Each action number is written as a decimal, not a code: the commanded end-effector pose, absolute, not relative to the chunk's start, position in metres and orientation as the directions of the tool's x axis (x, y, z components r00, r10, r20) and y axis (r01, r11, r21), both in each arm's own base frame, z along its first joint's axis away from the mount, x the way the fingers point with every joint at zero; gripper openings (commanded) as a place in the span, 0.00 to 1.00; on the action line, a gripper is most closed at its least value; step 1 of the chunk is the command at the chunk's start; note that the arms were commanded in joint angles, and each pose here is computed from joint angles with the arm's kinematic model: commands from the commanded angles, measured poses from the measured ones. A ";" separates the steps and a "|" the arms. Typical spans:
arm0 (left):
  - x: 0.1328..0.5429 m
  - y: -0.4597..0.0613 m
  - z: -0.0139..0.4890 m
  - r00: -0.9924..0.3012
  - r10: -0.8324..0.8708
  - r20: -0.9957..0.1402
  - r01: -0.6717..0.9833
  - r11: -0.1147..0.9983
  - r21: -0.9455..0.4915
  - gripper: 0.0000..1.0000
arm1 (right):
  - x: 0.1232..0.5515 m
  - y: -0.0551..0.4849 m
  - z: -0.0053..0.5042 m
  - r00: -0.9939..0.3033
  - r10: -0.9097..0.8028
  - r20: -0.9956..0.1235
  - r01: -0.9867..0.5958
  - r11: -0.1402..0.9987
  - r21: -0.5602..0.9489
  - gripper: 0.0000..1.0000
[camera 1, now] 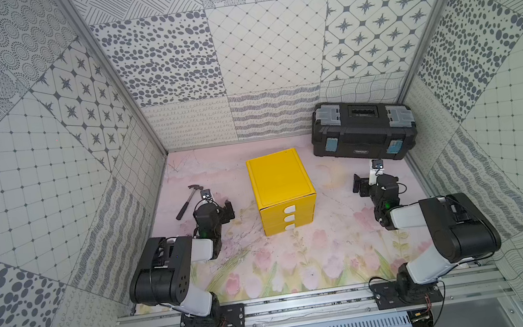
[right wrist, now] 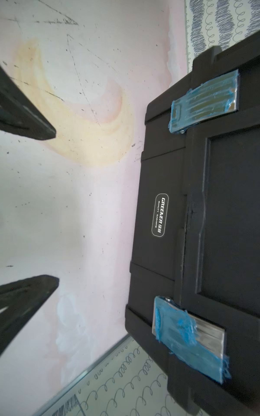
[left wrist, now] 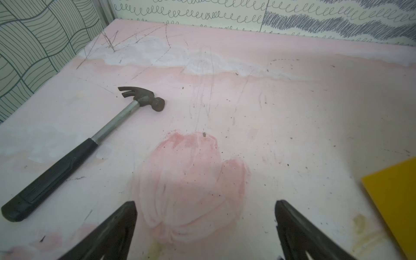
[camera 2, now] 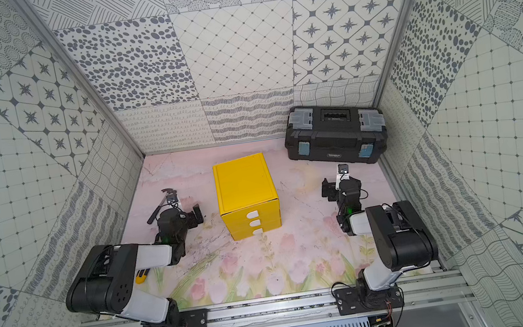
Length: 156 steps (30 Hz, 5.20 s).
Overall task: Take the seed bags out of the drawer
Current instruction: Adjust the storage box at the center of the board.
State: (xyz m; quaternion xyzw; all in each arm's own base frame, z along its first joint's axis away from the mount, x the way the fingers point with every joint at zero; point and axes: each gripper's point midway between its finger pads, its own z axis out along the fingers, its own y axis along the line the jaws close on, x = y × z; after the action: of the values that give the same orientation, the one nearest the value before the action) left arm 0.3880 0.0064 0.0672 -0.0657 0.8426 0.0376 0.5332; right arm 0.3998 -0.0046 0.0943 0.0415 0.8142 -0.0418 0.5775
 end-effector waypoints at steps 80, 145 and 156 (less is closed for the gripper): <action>0.462 -0.176 0.205 -0.915 -0.132 -0.380 0.161 0.745 -0.648 0.26 | 0.238 0.270 0.156 -0.770 0.164 -0.616 -0.332 0.721 0.608 0.18; 0.341 -0.081 0.228 -0.835 -0.418 -0.358 -0.103 0.758 -0.645 0.39 | 0.242 0.250 0.138 -0.837 0.073 -0.543 -0.301 0.766 0.568 0.27; 0.339 -0.080 0.225 -0.837 -0.414 -0.359 -0.103 0.763 -0.639 0.40 | 0.194 0.273 0.138 -0.769 -0.027 -0.638 -0.448 0.735 0.509 0.59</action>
State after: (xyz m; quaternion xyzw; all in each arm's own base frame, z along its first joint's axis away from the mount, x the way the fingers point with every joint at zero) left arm 0.3438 -0.0772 0.2231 -0.1441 0.9087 -0.2941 0.2588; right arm 0.1890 0.2696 0.1275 -0.1277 0.8928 0.3382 0.2689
